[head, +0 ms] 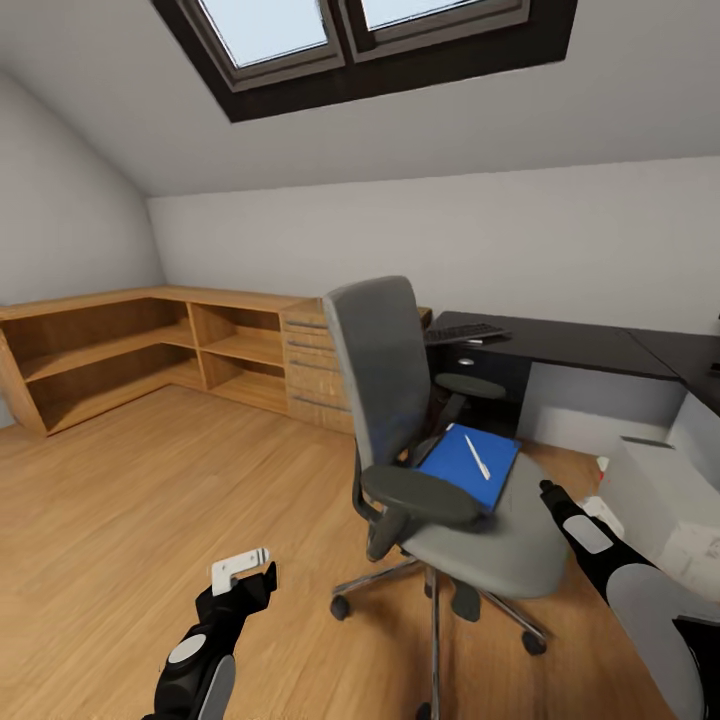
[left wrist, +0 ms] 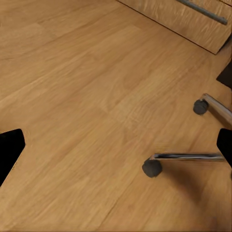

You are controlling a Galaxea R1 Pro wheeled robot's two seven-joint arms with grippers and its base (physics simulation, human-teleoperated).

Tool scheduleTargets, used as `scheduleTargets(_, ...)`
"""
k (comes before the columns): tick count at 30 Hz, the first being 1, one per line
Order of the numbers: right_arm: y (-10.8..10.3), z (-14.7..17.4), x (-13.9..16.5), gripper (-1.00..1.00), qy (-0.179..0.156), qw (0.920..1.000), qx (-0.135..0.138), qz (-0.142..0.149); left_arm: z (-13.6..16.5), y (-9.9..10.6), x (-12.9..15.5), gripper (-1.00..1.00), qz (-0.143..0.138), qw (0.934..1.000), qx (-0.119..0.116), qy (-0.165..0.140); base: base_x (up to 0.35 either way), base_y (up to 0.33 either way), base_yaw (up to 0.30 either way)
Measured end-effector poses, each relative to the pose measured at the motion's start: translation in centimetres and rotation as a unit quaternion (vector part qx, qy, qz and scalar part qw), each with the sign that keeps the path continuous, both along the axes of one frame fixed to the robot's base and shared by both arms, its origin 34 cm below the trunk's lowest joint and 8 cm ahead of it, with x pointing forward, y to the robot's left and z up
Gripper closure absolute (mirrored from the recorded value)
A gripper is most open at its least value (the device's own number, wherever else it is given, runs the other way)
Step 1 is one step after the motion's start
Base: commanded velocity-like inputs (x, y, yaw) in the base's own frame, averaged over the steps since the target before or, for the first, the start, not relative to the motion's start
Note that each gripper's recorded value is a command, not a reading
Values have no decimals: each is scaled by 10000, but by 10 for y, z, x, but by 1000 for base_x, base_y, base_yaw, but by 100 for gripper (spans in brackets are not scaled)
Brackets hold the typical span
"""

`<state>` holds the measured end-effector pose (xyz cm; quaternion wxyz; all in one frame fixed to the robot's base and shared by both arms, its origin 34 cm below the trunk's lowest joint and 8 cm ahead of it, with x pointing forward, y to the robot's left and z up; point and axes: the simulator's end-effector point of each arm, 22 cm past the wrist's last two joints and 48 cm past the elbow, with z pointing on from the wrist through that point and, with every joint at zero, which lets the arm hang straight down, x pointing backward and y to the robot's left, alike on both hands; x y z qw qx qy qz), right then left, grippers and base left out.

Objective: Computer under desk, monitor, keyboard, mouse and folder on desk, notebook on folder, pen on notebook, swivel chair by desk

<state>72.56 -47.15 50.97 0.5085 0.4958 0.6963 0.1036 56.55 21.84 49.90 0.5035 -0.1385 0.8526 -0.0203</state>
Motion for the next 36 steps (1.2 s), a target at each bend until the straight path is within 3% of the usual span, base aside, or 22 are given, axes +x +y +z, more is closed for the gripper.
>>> scheduleTargets(13, 7, -1, 2, -100, 50, 9999, 10, 155, 0, -1, 0, -100, -5, 10000, -7, -2, 0, 0, 276)
scheduleTargets(28, -5, 0, -1, -100, 65, 9999, -37, 72, 0, -1, 0, -100, 0, 10000, -7, -8, 0, 0, 265)
scheduleTargets(36, 25, -2, 7, -100, 37, 9996, 52, 259, 1, 0, 0, -100, 5, 10000, -8, -20, 0, 0, 36)
